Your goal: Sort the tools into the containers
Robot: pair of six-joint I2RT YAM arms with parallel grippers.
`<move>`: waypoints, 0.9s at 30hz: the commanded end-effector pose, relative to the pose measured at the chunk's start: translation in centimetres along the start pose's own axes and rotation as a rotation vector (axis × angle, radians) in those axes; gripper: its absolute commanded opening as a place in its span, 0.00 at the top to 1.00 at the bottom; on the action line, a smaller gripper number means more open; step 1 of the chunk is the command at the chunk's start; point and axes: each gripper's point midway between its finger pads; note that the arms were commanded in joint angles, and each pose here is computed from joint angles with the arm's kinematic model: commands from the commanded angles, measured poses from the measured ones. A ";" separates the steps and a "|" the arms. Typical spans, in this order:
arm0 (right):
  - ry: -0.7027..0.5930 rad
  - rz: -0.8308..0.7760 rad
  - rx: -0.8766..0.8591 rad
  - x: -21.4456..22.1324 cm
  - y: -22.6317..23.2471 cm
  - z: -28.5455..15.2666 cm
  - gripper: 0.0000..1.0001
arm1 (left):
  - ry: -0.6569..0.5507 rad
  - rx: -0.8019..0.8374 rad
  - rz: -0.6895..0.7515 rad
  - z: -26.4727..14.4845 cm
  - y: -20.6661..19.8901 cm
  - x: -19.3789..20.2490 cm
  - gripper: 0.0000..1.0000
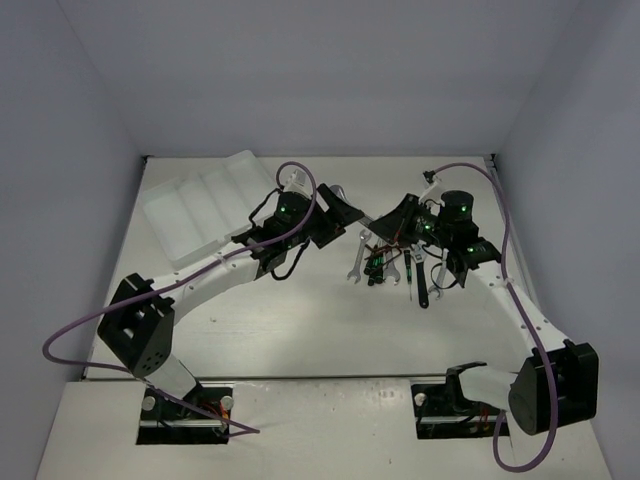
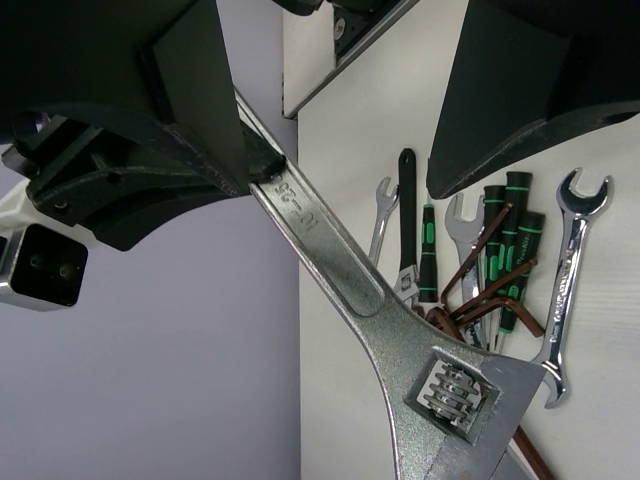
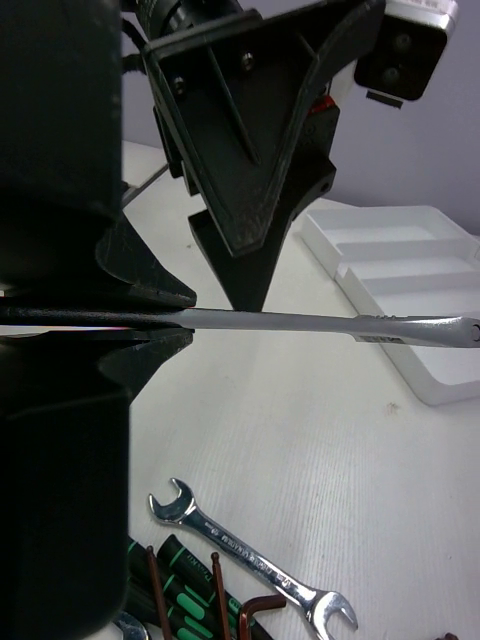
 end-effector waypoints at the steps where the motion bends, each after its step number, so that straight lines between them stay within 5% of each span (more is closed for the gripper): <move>1: -0.164 -0.157 -0.250 -4.4 7.8 -2.2 1.00 | -0.073 0.137 -0.017 -0.1 -5.3 -1.8 0.31; 9: -0.156 -0.177 -0.266 -3.6 8.3 -2.3 1.00 | -0.112 0.129 -0.056 0.8 -5.8 -2.6 0.32; 13: -0.149 -0.185 -0.267 -3.2 8.2 -2.2 1.00 | -0.124 0.123 -0.076 0.9 -5.8 -2.8 0.41; 17: -0.144 -0.198 -0.269 -3.0 8.2 -2.1 1.00 | -0.122 0.118 -0.090 1.3 -5.6 -2.6 0.54; 23: -0.137 -0.224 -0.273 -2.7 8.3 -1.9 1.00 | -0.118 0.116 -0.103 1.4 -5.6 -2.5 0.95; 27: -0.130 -0.247 -0.266 -2.3 8.1 -1.7 1.00 | -0.116 0.115 -0.096 1.3 -5.4 -2.4 1.00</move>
Point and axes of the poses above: each gripper's point midway between its finger pads, its own z axis out along the fingers, its own y axis along the line the jaws close on, x = y × z
